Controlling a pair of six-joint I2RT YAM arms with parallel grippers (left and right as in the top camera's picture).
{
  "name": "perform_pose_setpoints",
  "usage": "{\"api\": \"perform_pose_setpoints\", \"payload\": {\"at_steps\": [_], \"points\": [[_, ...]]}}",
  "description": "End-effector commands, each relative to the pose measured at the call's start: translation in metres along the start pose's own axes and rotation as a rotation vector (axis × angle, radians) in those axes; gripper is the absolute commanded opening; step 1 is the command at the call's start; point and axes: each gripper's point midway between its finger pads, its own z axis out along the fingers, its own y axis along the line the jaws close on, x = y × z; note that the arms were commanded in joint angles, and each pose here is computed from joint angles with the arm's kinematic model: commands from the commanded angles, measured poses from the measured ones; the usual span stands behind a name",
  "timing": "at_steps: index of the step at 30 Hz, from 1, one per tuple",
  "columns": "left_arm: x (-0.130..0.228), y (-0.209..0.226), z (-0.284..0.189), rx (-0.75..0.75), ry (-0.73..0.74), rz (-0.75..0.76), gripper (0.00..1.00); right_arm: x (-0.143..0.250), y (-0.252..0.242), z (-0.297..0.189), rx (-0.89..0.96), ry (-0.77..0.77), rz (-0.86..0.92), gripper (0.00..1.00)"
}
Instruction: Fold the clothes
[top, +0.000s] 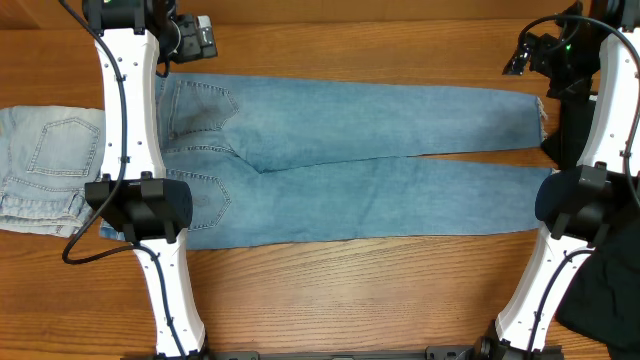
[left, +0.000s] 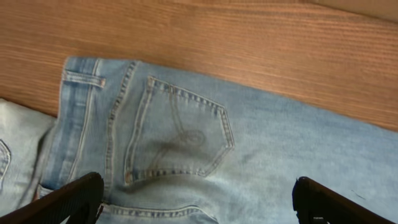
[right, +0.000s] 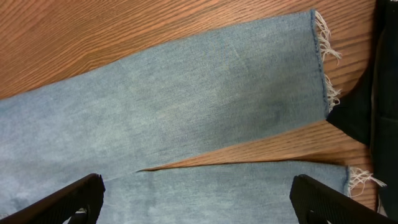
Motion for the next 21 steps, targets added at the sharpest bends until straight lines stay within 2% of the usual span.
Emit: {"api": "perform_pose_setpoints", "payload": {"at_steps": [1, 6, 9, 10, 15, 21], "points": [[-0.023, 0.007, -0.008, -0.031, -0.099, 0.0, 1.0, -0.017, -0.007, -0.014, 0.063, -0.096, -0.005, 1.0], [-0.047, 0.017, 0.01, -0.029, -0.173, -0.026, 1.0, -0.073, -0.019, 0.002, 0.126, -0.285, -0.089, 1.0], [-0.047, 0.029, 0.045, -0.043, -0.149, -0.068, 1.0, -0.088, -0.032, 0.037, 0.157, -0.313, -0.097, 1.0], [-0.046, 0.04, 0.075, -0.055, -0.135, -0.076, 1.0, -0.092, -0.044, 0.064, 0.188, -0.323, -0.094, 1.0], [-0.034, 0.072, 0.129, -0.087, -0.079, -0.098, 1.0, -0.09, -0.069, 0.128, 0.232, -0.353, -0.109, 1.0], [-0.033, 0.09, 0.134, -0.102, -0.072, -0.12, 1.0, -0.07, -0.081, 0.164, 0.235, -0.314, -0.102, 1.0]]}}
